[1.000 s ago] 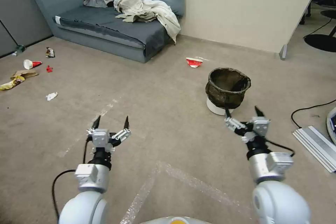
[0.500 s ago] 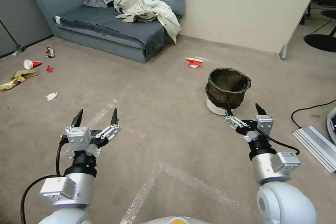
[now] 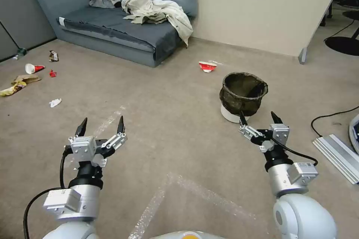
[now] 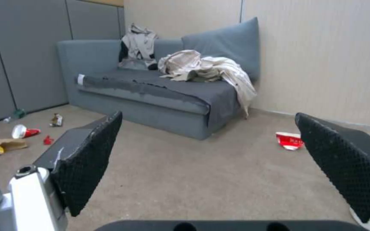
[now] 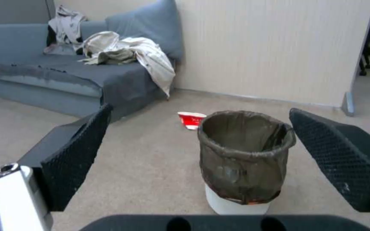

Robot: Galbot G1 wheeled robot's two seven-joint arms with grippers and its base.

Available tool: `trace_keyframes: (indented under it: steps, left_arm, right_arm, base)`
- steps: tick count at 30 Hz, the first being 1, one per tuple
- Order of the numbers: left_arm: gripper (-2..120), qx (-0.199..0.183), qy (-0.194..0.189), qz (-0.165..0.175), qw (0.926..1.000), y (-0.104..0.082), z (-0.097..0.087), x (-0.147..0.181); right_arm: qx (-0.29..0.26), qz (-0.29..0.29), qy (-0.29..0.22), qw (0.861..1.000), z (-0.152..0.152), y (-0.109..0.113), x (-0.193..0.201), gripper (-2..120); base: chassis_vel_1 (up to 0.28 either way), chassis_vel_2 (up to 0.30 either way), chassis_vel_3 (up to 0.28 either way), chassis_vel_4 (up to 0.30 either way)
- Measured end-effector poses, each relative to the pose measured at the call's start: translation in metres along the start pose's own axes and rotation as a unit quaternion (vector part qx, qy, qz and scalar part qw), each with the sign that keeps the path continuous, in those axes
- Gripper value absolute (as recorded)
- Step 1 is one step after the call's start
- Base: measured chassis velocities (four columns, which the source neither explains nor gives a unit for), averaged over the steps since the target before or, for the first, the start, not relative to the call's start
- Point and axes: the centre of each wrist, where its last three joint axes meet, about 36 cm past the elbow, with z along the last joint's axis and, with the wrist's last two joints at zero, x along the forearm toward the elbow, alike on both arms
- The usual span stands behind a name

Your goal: Pick up the trash can from the floor.

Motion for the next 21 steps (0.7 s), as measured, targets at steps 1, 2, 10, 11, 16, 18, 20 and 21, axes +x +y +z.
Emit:
trace_keyframes:
  steps: [1, 2, 10, 11, 16, 18, 20, 21]
  left_arm:
    - [100, 0.0, 0.0, 0.0, 1.0, 0.0, 0.0, 0.0]
    - [100, -0.001, 0.0, 0.0, 1.0, 0.0, 0.0001, 0.0]
    - [100, -0.004, -0.003, 0.001, 1.0, -0.0001, 0.0003, 0.0004]
    - [100, -0.004, -0.003, 0.001, 1.0, -0.0001, 0.0004, 0.0005]
    - [100, -0.003, -0.003, 0.002, 1.0, -0.0005, 0.0004, 0.0009]
    - [100, -0.003, -0.004, 0.002, 1.0, -0.0007, 0.0005, 0.0011]
    - [100, -0.003, -0.004, 0.001, 1.0, -0.0008, 0.0006, 0.0012]
    - [100, -0.003, -0.004, 0.001, 1.0, -0.0008, 0.0006, 0.0012]
  right_arm:
    - [0.0, 0.0, 0.0, 1.0, 0.0, 0.0, 0.0, 100]
    - [0.0, 0.0, 0.0, 1.0, 0.0, 0.0, 0.0, 100]
    - [0.0, -0.001, -0.002, 1.0, 0.0001, 0.0002, 0.0001, 100]
    - [0.0, -0.001, -0.002, 1.0, 0.0001, 0.0003, 0.0001, 100]
    - [0.001, -0.002, -0.002, 1.0, 0.0002, 0.0004, 0.0003, 100]
    - [0.001, -0.003, -0.002, 1.0, 0.0003, 0.0004, 0.0004, 100]
    - [0.001, -0.003, -0.002, 1.0, 0.0004, 0.0005, 0.0005, 100]
    - [0.001, -0.004, -0.002, 1.0, 0.0004, 0.0005, 0.0005, 100]
  base:
    - [0.0, 0.0, 0.0, 0.0]
    - [0.0, 0.0, 0.0, 0.0]
    - [0.0, 0.0, 0.0, 0.0]
    - [0.0, 0.0, 0.0, 0.0]
    - [0.0, 0.0, 0.0, 0.0]
    - [-0.018, -0.028, -0.017, -0.023]
    - [-0.044, -0.056, -0.034, -0.057]
    - [-0.063, -0.072, -0.057, -0.066]
